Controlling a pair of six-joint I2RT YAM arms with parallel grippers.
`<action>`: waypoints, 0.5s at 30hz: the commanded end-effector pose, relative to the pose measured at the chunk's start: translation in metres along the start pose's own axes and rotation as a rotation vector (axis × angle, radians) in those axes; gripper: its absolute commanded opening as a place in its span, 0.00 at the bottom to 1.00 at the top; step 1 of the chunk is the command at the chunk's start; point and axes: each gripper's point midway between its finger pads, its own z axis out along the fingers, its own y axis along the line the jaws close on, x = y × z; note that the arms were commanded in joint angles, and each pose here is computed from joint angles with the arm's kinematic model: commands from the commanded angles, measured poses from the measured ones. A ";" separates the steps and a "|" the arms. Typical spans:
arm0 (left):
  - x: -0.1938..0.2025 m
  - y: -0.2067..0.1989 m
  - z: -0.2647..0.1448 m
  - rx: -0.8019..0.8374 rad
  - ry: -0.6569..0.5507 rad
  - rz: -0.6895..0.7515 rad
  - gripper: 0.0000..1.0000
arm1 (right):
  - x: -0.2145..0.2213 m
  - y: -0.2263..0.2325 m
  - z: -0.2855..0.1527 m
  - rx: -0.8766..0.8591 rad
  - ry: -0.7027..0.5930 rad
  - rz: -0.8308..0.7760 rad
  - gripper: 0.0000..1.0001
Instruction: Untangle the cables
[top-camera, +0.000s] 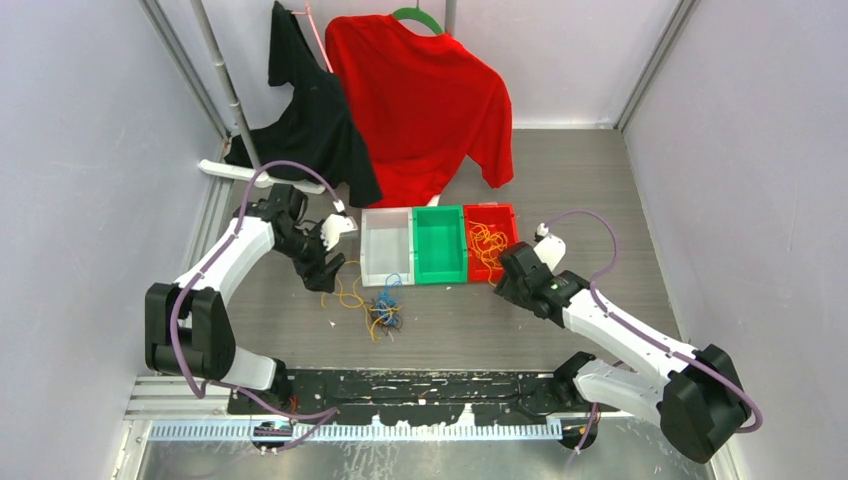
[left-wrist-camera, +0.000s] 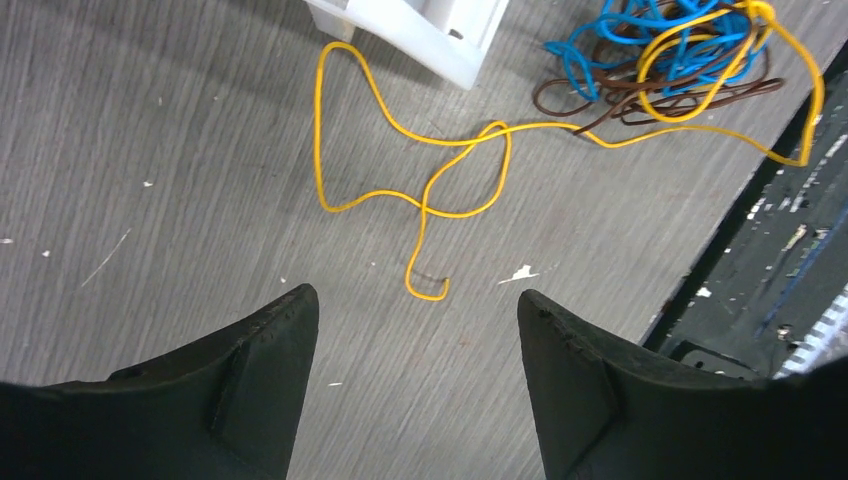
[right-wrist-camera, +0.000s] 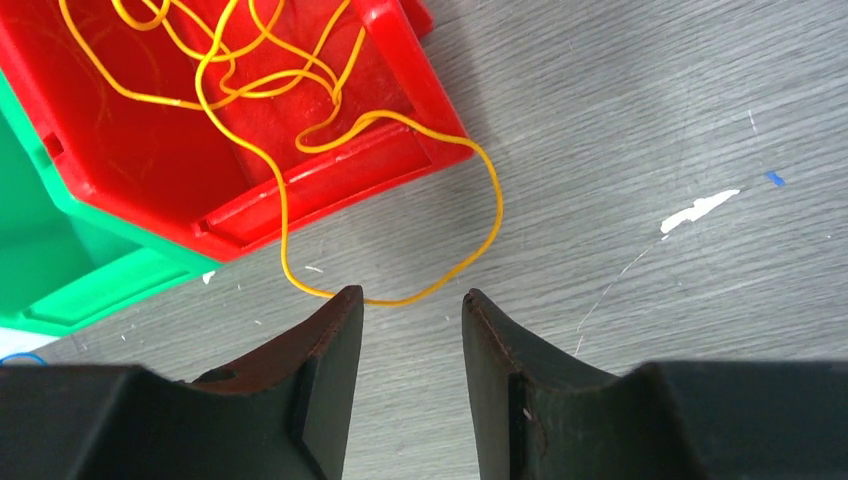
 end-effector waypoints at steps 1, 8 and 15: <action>-0.002 0.017 -0.001 -0.086 -0.021 0.072 0.72 | -0.024 0.016 0.005 -0.040 -0.094 0.071 0.44; -0.008 0.019 -0.005 -0.098 -0.041 0.070 0.67 | -0.056 0.040 0.003 -0.109 -0.208 0.078 0.14; -0.018 0.015 -0.013 -0.075 -0.053 0.049 0.56 | -0.085 0.062 0.003 -0.139 -0.281 0.022 0.01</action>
